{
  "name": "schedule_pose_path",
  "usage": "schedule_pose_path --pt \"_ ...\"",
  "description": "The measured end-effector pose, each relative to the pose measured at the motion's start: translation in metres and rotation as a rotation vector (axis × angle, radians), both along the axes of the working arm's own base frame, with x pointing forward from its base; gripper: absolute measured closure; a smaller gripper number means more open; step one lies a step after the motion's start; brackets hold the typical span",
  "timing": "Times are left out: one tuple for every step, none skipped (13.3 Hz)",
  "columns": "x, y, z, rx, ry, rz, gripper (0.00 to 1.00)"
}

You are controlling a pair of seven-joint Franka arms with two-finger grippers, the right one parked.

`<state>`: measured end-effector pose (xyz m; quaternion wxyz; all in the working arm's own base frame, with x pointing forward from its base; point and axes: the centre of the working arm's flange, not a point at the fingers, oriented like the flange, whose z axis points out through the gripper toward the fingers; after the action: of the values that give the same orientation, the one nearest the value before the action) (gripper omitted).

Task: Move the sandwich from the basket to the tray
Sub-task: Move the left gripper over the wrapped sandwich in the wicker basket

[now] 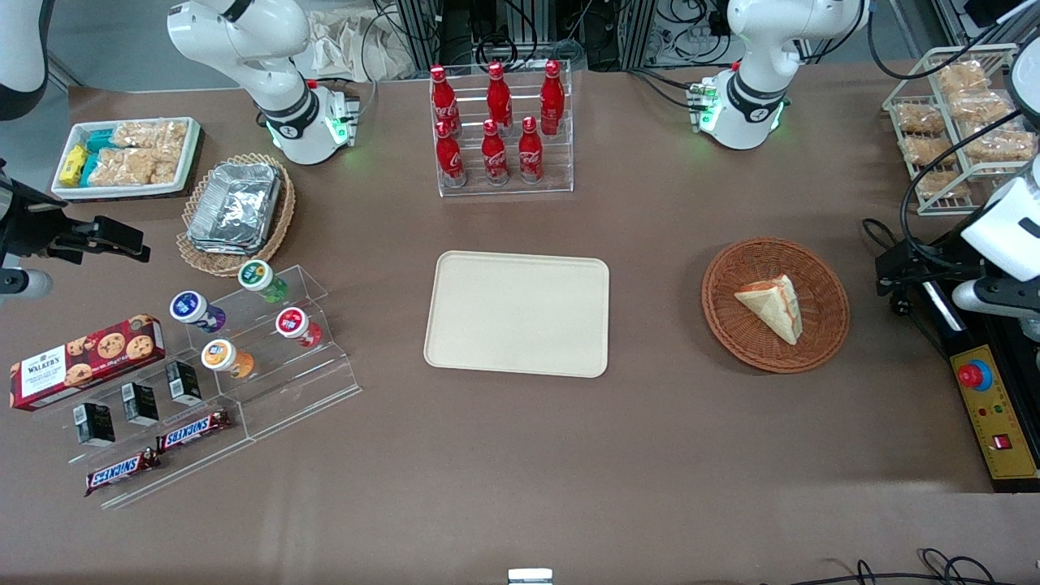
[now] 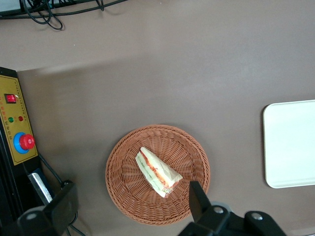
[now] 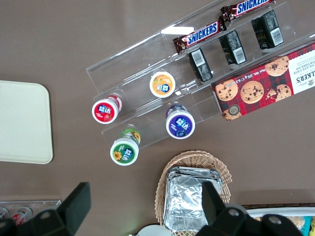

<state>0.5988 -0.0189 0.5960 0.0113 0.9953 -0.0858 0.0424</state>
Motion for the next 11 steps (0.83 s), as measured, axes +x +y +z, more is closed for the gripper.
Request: schedule_pose_path --pt "0.000 0.000 0.000 0.000 0.000 0.001 0.00" --pt "0.000 0.001 0.000 0.000 0.001 0.002 0.00" --pt "-0.001 0.002 -0.002 0.000 0.014 0.009 0.00" --pt "-0.004 0.003 -0.006 -0.001 0.048 0.046 0.00" --pt "-0.007 0.003 -0.013 -0.003 0.084 0.118 0.00" --pt "-0.008 0.003 -0.023 -0.003 0.110 0.194 0.00" --pt "-0.011 0.003 -0.037 -0.003 0.128 0.262 0.00" --pt "-0.014 0.003 -0.053 -0.003 0.139 0.337 0.00" --pt "-0.020 0.003 -0.073 -0.004 0.141 0.427 0.00" --pt "-0.027 0.003 -0.094 -0.007 0.135 0.509 0.00" --pt "-0.036 0.003 -0.116 -0.011 0.127 0.588 0.00"
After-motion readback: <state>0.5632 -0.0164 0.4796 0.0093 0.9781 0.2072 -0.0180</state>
